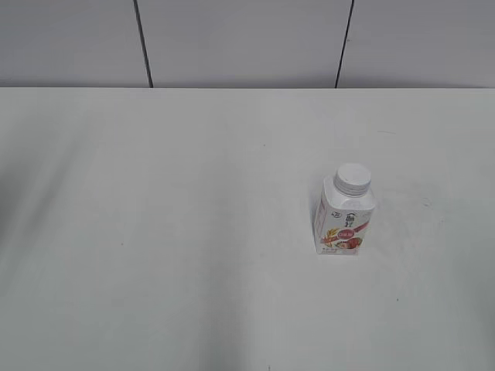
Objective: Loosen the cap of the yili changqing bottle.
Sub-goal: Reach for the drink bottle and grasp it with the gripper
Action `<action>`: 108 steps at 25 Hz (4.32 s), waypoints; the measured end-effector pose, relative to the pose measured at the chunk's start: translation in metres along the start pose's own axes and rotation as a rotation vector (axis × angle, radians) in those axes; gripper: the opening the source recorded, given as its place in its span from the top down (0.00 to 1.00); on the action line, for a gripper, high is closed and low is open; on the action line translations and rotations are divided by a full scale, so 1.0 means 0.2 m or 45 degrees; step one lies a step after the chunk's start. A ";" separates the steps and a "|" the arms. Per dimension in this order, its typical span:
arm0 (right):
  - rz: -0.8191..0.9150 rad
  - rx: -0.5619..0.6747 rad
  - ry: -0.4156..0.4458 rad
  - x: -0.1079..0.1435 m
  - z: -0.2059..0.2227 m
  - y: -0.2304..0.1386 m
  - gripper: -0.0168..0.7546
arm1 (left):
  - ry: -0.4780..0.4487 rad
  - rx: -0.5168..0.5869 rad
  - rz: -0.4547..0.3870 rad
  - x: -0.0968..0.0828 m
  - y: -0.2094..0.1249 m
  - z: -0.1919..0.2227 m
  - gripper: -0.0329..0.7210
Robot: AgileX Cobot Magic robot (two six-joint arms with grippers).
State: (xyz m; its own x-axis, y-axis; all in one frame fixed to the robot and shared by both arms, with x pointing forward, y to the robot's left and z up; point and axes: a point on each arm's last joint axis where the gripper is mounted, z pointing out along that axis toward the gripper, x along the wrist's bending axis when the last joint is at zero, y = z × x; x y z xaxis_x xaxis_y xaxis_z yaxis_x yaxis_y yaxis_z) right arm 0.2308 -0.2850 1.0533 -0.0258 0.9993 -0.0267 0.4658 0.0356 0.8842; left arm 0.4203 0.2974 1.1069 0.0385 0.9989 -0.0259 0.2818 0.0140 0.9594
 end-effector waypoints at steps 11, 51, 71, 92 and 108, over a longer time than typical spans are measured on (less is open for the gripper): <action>-0.002 -0.001 -0.004 0.00 0.00 0.00 0.35 | -0.146 0.036 0.098 -0.22 -0.18 0.49 0.23; -0.002 -0.001 -0.004 0.00 0.00 0.00 0.35 | -1.845 -0.024 0.490 -1.01 -0.93 1.09 0.16; -0.002 -0.002 -0.004 0.00 0.00 0.00 0.35 | -1.955 -0.052 0.427 -1.33 -1.12 1.14 0.17; -0.002 -0.002 -0.004 0.00 0.00 0.00 0.35 | -1.980 -0.090 0.438 -1.44 -1.18 1.20 0.19; -0.002 -0.002 -0.004 0.00 0.00 0.00 0.35 | -1.963 -0.072 0.453 -1.44 -1.20 1.21 0.41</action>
State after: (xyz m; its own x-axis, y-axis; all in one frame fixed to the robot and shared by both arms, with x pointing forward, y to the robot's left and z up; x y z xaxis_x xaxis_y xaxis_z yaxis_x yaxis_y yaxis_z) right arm 0.2309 -0.2852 1.0535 -0.0238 0.9993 -0.0292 0.4643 0.0369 0.8849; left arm 0.5729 -0.0045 0.8169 0.9985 -0.0501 -0.0217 0.0131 -0.1648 0.9862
